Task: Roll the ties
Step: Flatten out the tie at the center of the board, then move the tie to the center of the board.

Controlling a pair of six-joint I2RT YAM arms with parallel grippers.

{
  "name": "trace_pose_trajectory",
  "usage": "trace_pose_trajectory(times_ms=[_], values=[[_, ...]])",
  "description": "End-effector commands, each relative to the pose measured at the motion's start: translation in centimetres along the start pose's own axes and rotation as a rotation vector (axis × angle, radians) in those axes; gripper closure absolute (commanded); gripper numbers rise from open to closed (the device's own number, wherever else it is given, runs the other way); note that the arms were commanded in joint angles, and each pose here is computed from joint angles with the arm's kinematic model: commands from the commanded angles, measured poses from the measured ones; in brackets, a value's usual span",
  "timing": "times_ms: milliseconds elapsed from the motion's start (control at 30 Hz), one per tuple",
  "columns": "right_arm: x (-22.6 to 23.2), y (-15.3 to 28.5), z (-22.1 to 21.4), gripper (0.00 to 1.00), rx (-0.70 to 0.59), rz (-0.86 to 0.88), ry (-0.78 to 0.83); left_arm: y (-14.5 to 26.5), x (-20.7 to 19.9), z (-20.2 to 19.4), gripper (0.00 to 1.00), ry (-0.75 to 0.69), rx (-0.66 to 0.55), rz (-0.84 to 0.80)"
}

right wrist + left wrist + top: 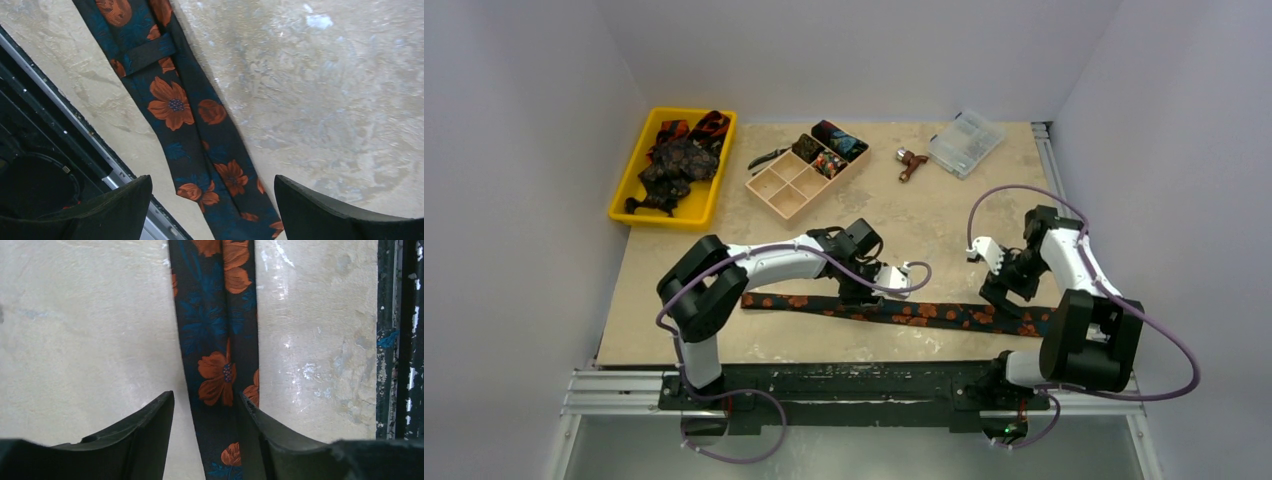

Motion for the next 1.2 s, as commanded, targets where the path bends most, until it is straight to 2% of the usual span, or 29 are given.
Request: trace_pose_trajectory(times_ms=[0, 100, 233, 367, 533, 600, 800, 867, 967, 1167], values=[[0.6, -0.6, -0.1, 0.08, 0.0, 0.036, 0.036, 1.3, 0.7, 0.9, 0.42, 0.046, -0.043, -0.026], [1.2, -1.0, 0.0, 0.04, 0.008, 0.062, 0.077, 2.5, 0.2, 1.0, 0.26, 0.051, -0.069, -0.016], [2.3, -1.9, 0.2, 0.02, 0.04, 0.042, 0.178, 4.7, 0.2, 0.2, 0.14, 0.13, -0.124, 0.007], [1.8, -3.3, 1.3, 0.02, 0.096, -0.048, 0.21, 7.2, 0.6, -1.2, 0.07, 0.232, -0.193, 0.066], [0.6, -4.9, 1.5, 0.02, 0.164, -0.088, 0.239, 9.3, -0.3, -2.5, 0.04, 0.21, -0.212, 0.125], [0.1, -5.1, 1.6, 0.08, 0.179, -0.062, 0.247, 9.7, -0.8, -2.9, 0.04, 0.2, -0.21, 0.131], [-0.7, -5.4, 1.9, 0.36, 0.184, 0.016, 0.282, 10.4, -1.3, -4.4, 0.05, 0.226, -0.21, 0.149], [-0.8, -5.4, 1.9, 0.39, 0.187, 0.042, 0.301, 10.8, -1.3, -5.0, 0.05, 0.239, -0.207, 0.156], [-0.7, -5.5, 1.8, 0.52, 0.202, 0.065, 0.314, 11.2, -1.3, -5.7, 0.06, 0.255, -0.2, 0.16], [-1.5, -6.3, 1.6, 0.62, 0.229, 0.049, 0.291, 11.6, -2.1, -7.4, 0.07, 0.229, -0.14, 0.168]])
Point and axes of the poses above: each gripper's point midway between its finger pads, its own y axis back along the fingers, its own x axis along the line the jaws close on, z = x × y, the point moved 10 cm from there along y, back along the fingers, and after that the axes turned 6 degrees about y, right-handed, at the moved point
